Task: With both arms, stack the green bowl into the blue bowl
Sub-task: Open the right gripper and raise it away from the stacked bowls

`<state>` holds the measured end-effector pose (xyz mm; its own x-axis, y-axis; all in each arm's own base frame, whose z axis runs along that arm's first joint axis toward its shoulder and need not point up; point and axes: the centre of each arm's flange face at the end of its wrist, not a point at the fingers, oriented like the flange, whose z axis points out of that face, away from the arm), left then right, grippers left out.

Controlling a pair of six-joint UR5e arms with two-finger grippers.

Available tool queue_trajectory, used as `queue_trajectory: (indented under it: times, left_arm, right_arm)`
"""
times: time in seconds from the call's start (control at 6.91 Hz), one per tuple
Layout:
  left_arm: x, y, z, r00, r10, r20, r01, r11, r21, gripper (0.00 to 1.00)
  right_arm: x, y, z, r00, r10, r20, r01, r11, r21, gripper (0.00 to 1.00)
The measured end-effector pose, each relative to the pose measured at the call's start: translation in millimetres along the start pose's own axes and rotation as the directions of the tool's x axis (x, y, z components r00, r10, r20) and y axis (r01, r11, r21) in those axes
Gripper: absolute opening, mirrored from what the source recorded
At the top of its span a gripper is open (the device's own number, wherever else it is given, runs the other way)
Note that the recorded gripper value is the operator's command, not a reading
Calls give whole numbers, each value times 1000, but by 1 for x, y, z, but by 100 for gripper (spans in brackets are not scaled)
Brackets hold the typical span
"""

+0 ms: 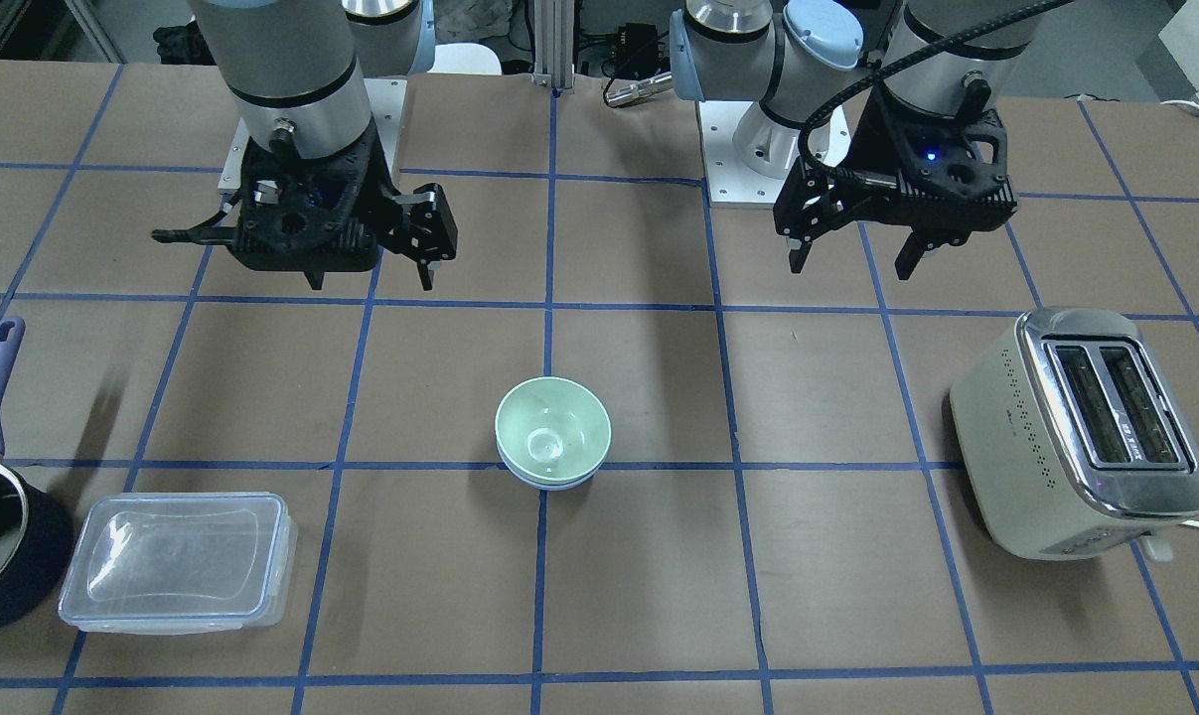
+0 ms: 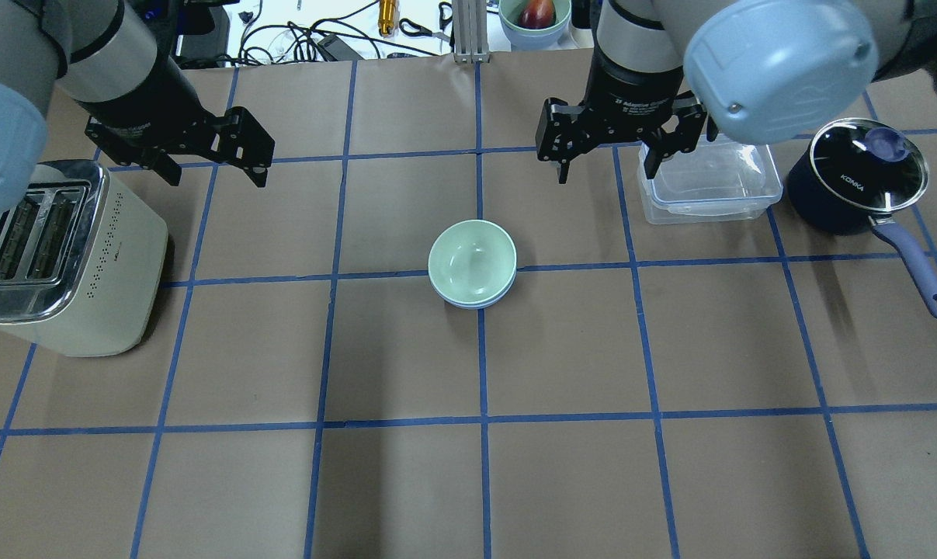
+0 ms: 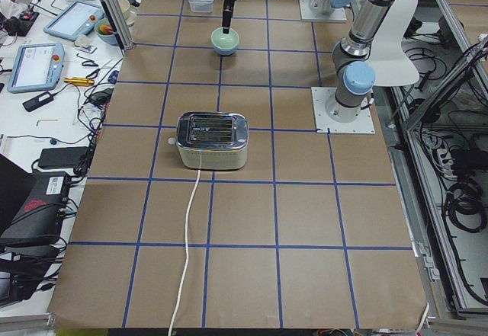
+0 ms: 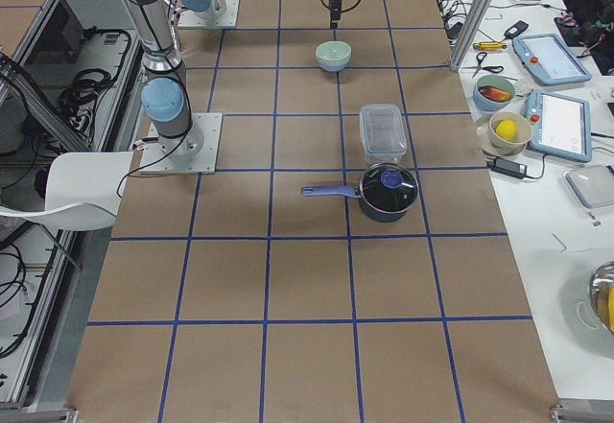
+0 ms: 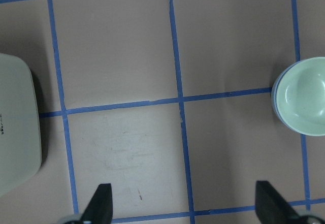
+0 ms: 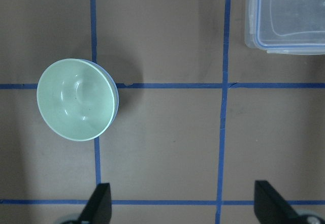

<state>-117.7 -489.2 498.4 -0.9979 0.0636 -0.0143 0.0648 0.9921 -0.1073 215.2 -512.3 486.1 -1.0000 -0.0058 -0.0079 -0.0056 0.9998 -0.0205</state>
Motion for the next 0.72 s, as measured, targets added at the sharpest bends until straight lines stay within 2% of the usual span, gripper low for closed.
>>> queue_trajectory:
  times: [0.29,0.72]
  left_arm:
    - [1,-1,1,1000,-2,0,2,1000,-1,100]
    - [1,0,2,1000,-1,0,1,1000,-4,100]
  right_arm:
    - [54,-19,-21,999,41,5,-41,999,21,100]
    - [75,-20,-31,998,60,9,-60,998,33,100]
